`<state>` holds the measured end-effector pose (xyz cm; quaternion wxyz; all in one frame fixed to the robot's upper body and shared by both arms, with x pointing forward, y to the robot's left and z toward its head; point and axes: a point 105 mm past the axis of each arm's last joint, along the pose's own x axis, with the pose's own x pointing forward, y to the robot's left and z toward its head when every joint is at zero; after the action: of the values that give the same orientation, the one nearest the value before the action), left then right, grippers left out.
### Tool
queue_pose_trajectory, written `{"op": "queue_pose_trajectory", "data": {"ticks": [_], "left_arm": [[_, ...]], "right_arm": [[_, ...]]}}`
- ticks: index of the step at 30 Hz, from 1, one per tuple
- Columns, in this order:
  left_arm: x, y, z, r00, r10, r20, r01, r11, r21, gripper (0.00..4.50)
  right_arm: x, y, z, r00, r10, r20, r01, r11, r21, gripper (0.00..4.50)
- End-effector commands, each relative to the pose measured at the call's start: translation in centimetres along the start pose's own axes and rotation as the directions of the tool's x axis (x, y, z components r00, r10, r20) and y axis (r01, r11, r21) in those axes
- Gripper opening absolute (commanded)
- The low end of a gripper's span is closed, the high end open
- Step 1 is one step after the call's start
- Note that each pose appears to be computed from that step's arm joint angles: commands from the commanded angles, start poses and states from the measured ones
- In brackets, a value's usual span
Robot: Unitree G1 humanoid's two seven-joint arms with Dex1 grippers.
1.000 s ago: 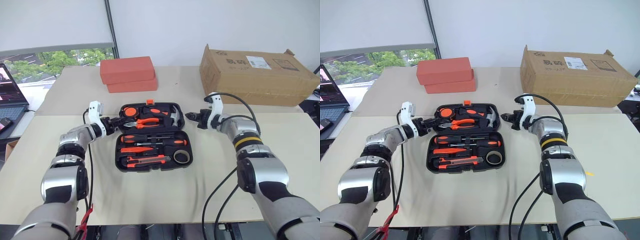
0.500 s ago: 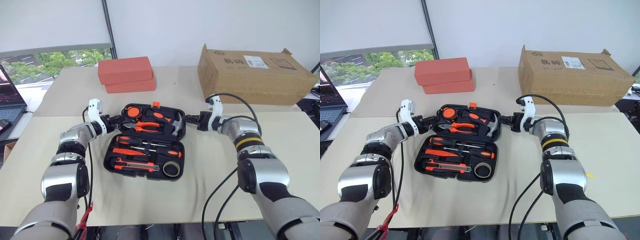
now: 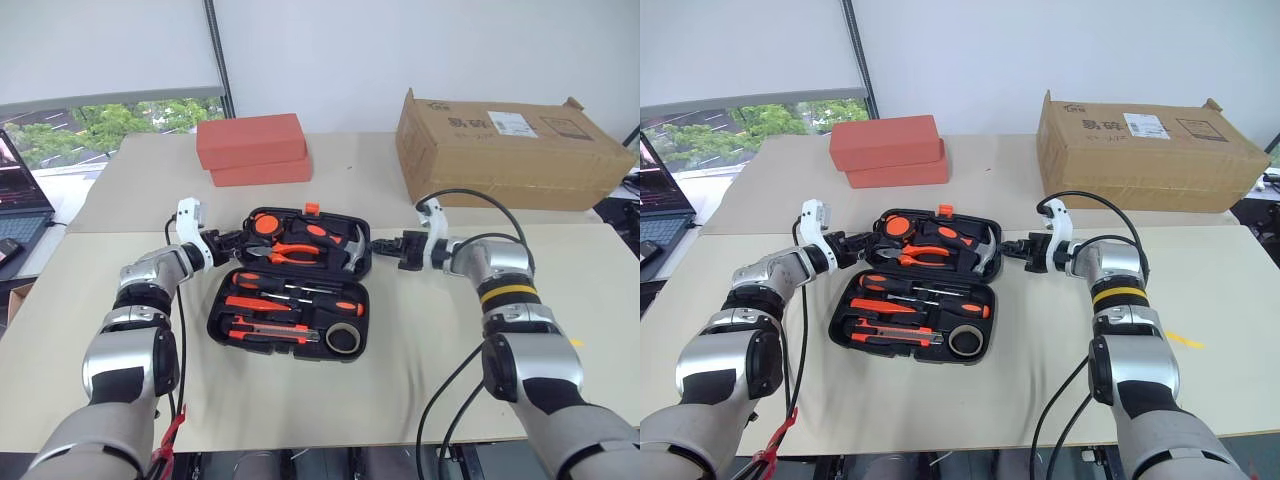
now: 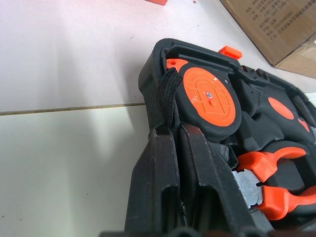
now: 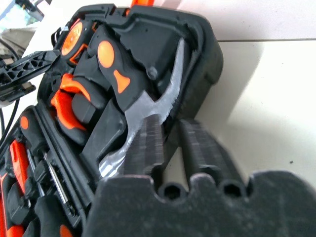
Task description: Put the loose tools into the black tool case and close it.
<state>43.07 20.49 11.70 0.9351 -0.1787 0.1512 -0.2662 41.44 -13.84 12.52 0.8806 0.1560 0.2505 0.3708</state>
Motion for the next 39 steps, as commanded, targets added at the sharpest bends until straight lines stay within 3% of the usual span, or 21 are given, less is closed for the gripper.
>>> {"op": "queue_pose_trajectory", "data": {"ticks": [1,11,17,24,39], "left_arm": [[0.0,-0.1,-0.3,1.0,-0.007,-0.008,0.007,1.0,0.01,0.0],[-0.1,-1.9,0.1,0.992,-0.124,-0.02,0.124,0.992,0.006,0.0],[-0.9,-4.4,0.0,0.973,-0.227,-0.047,0.227,0.974,0.012,0.0],[-2.4,-6.3,-1.3,0.957,-0.265,-0.122,0.268,0.963,0.008,0.0],[-3.0,-7.5,-0.2,0.941,-0.314,-0.126,0.319,0.947,0.028,0.0]], "right_arm": [[-0.1,1.5,0.6,0.998,0.068,0.01,-0.068,0.998,-0.015,0.04],[-0.2,0.5,2.6,0.995,-0.016,0.103,0.02,0.999,-0.034,0.04],[-1.3,-0.9,4.4,0.983,-0.078,0.166,0.089,0.994,-0.062,0.04],[-1.9,-1.8,5.3,0.972,-0.113,0.205,0.132,0.988,-0.08,0.04],[-2.7,-0.9,6.5,0.961,-0.049,0.272,0.091,0.985,-0.145,0.04]]}}
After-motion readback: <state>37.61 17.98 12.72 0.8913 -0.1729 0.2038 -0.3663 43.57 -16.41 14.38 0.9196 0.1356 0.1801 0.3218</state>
